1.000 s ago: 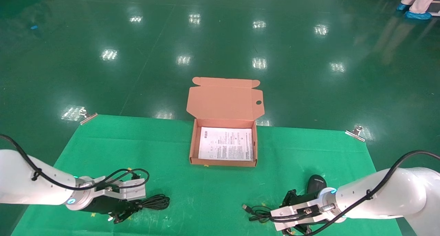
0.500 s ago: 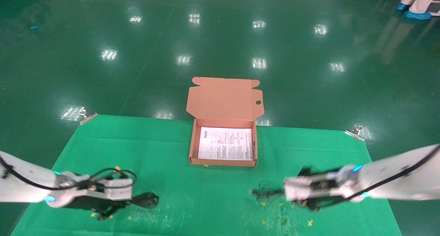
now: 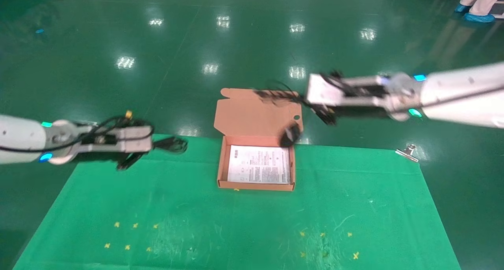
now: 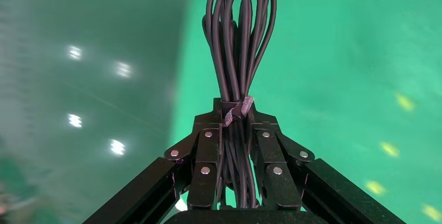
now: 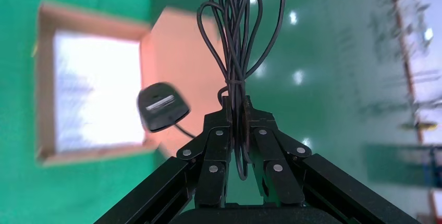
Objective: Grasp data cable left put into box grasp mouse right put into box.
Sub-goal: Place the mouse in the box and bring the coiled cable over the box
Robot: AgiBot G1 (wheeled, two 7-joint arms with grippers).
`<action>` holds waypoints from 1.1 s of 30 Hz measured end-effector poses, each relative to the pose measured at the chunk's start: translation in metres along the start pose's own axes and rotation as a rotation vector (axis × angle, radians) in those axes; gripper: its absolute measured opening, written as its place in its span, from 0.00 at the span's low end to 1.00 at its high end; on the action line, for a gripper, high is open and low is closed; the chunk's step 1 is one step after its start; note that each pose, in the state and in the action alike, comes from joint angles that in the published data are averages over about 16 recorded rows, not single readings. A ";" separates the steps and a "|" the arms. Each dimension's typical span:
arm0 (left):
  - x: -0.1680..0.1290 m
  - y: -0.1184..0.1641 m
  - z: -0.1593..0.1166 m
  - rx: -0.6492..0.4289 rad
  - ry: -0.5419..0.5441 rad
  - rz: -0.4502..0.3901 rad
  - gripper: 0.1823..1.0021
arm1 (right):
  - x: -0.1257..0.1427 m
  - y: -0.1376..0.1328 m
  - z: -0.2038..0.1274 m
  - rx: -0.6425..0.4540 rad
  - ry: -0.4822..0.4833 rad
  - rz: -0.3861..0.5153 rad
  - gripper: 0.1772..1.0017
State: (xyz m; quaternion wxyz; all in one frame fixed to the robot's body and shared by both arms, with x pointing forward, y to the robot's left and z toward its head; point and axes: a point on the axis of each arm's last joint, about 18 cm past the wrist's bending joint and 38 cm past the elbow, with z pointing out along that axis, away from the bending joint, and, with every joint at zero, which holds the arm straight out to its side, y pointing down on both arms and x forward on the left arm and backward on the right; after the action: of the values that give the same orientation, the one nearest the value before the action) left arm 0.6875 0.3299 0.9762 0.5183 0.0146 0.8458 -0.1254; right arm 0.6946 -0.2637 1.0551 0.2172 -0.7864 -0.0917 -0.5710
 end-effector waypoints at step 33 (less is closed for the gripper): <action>-0.088 -0.070 -0.002 0.134 -0.283 0.031 0.09 | 0.092 -0.105 0.023 0.221 0.168 -0.063 0.04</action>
State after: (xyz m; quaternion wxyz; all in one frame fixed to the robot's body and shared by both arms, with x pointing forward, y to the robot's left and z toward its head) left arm 0.7155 0.2720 1.0685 0.6320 0.0443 0.7538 -0.1743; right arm 0.7034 -0.1696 1.1603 0.2915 -0.7038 -0.1602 -0.6276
